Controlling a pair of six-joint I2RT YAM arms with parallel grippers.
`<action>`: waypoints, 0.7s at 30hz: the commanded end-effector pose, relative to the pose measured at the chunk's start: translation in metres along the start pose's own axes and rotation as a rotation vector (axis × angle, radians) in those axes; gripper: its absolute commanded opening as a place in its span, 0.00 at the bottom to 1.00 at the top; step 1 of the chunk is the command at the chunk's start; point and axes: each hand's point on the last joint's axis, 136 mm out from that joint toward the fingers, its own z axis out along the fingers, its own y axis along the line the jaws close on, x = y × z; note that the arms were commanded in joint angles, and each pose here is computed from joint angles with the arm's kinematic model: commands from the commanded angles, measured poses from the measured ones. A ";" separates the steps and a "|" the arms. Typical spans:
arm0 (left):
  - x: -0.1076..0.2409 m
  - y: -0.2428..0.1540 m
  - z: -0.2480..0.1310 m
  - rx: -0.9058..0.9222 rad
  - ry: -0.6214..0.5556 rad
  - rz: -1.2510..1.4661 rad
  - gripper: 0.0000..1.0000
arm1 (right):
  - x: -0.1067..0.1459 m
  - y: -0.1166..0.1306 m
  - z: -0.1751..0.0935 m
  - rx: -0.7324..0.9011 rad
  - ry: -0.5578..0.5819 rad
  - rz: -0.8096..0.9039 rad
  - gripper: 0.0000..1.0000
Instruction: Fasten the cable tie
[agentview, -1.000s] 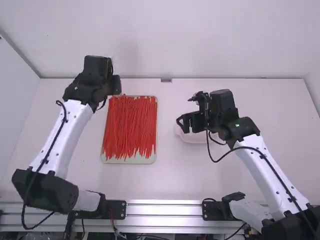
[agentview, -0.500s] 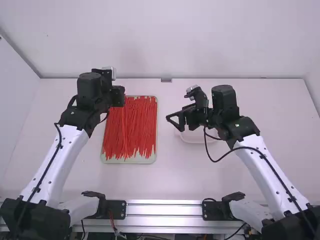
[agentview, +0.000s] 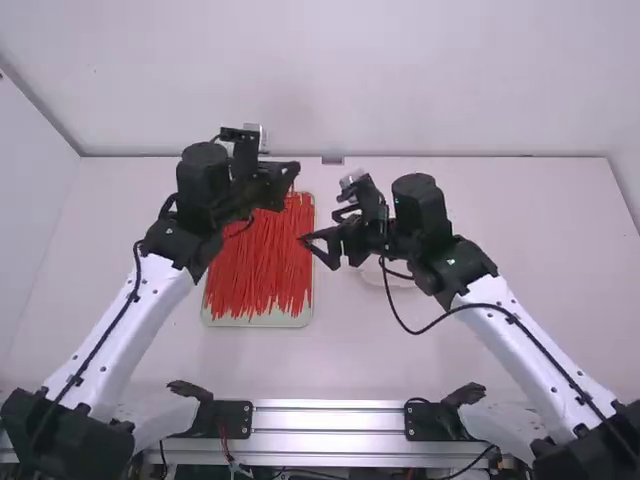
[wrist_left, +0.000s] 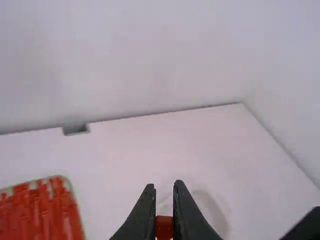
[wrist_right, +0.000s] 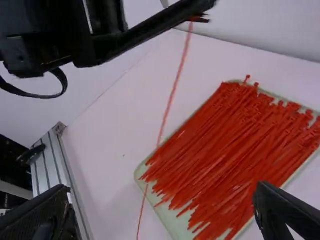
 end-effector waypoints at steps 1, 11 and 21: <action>-0.005 -0.019 -0.002 0.054 -0.018 -0.024 0.02 | -0.007 0.002 -0.001 0.035 -0.028 -0.020 0.98; -0.017 -0.044 -0.003 0.147 -0.061 -0.146 0.02 | -0.016 0.002 0.002 0.075 -0.070 0.012 0.86; -0.028 -0.065 -0.005 0.217 -0.104 -0.115 0.02 | -0.020 -0.002 0.002 0.101 -0.090 0.020 0.41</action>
